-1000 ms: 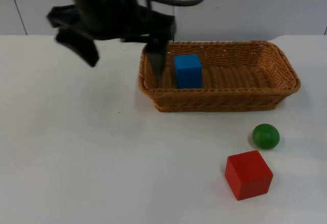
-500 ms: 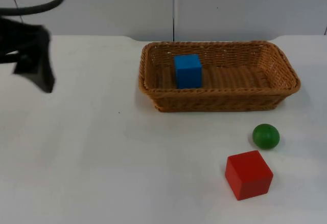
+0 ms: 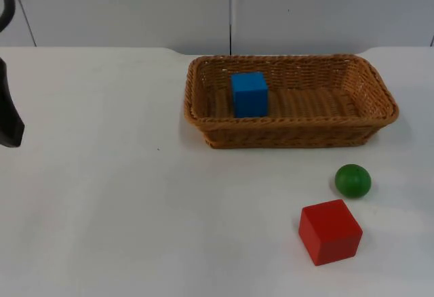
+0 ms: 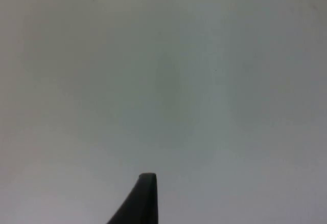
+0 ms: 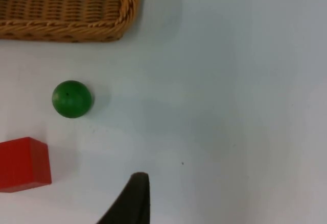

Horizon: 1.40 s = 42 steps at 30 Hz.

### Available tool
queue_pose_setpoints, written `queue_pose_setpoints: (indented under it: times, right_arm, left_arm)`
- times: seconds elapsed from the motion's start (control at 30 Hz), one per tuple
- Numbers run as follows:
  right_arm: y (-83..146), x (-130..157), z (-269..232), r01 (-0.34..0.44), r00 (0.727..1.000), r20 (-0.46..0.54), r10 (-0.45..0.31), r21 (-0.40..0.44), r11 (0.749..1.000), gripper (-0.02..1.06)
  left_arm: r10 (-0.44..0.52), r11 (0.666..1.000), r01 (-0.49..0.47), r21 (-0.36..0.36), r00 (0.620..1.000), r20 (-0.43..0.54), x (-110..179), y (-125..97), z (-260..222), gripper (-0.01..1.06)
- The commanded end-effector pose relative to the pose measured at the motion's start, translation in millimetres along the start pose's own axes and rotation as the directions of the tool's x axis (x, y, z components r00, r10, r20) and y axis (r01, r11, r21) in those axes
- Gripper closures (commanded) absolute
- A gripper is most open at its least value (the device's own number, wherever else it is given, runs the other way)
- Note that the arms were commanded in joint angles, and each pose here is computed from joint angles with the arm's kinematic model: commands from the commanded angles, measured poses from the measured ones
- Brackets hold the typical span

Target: Place all geometric objects except the red cube into the basket.

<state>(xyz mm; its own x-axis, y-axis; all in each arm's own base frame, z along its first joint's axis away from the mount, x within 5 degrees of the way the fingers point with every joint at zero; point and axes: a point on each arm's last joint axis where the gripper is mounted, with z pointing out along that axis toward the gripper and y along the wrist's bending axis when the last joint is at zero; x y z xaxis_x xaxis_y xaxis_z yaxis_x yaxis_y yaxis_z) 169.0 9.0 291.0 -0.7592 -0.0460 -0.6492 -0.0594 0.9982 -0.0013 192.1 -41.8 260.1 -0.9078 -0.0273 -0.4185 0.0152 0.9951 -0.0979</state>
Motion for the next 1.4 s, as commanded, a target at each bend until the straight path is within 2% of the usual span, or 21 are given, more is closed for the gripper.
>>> queue_pose_setpoints:
  times: [0.0, 0.17, 0.37, 0.53, 0.6, 0.67, 0.77, 0.83, 0.87, 1.0, 1.03, 1.2, 1.37]
  right_arm:
    - [-1, 0, -1, -0.007, 1.000, 0.001, 0.007, 0.000, 1.000, -0.01]
    - [0, 1, -1, -0.015, 1.000, -0.012, 0.015, -0.007, 1.000, -0.01]
    - [3, 6, -1, -0.030, 0.997, -0.066, 0.027, -0.043, 0.999, -0.01]
    - [7, 8, 15, -0.033, 0.986, -0.164, 0.020, -0.080, 0.996, -0.01]
    - [12, 8, 36, -0.063, 0.964, -0.264, 0.032, -0.110, 0.992, -0.01]
    - [16, 8, 42, -0.051, 0.956, -0.292, 0.013, -0.122, 0.991, 0.00]
    - [41, 3, 65, -0.015, 0.936, -0.350, -0.044, -0.163, 0.986, 0.02]
    - [63, -4, 80, 0.020, 0.938, -0.338, -0.076, -0.167, 0.986, 0.02]
    - [63, -4, 80, 0.020, 0.938, -0.338, -0.076, -0.167, 0.986, 0.02]
    - [101, -18, 116, 0.089, 0.939, -0.323, -0.114, -0.092, 0.992, 0.02]
    - [101, -18, 116, 0.089, 0.939, -0.323, -0.114, -0.092, 0.992, 0.02]
    - [143, -23, 164, 0.105, 0.955, -0.271, -0.122, -0.075, 0.992, 0.02]
    - [156, -16, 197, 0.061, 0.964, -0.257, -0.074, -0.057, 0.996, 0.02]
  left_arm:
    - [-0.006, 1.000, 0.006, 0.005, 1.000, 0.000, 2, 1, -2, 0.00]
    - [0.005, 1.000, -0.005, -0.002, 1.000, 0.001, 2, 1, -2, 0.00]
    - [0.055, 0.996, -0.056, -0.062, 0.998, -0.009, 3, 7, -2, 0.00]
    - [0.062, 0.995, -0.064, -0.074, 0.998, -0.021, 4, 8, -2, 0.00]
    - [0.062, 0.995, -0.064, -0.076, 0.998, -0.029, 4, 8, -2, 0.00]
    - [0.062, 0.995, -0.064, -0.076, 0.998, -0.029, 4, 8, -2, 0.00]
    - [0.055, 0.995, -0.057, -0.077, 0.998, -0.031, 4, 8, -2, 0.00]
    - [0.053, 0.996, -0.055, -0.074, 0.998, -0.031, 4, 8, -2, 0.00]
    - [0.053, 0.996, -0.055, -0.074, 0.998, -0.031, 4, 8, -2, 0.00]
    - [0.047, 0.997, -0.049, -0.067, 0.998, -0.032, 5, 7, -2, 0.00]
    - [0.047, 0.997, -0.049, -0.067, 0.998, -0.032, 5, 7, -2, 0.00]
    - [0.045, 0.997, -0.047, -0.065, 0.998, -0.032, 5, 7, -2, 0.00]
    - [0.044, 0.997, -0.046, -0.063, 0.999, -0.032, 5, 7, -2, 0.00]
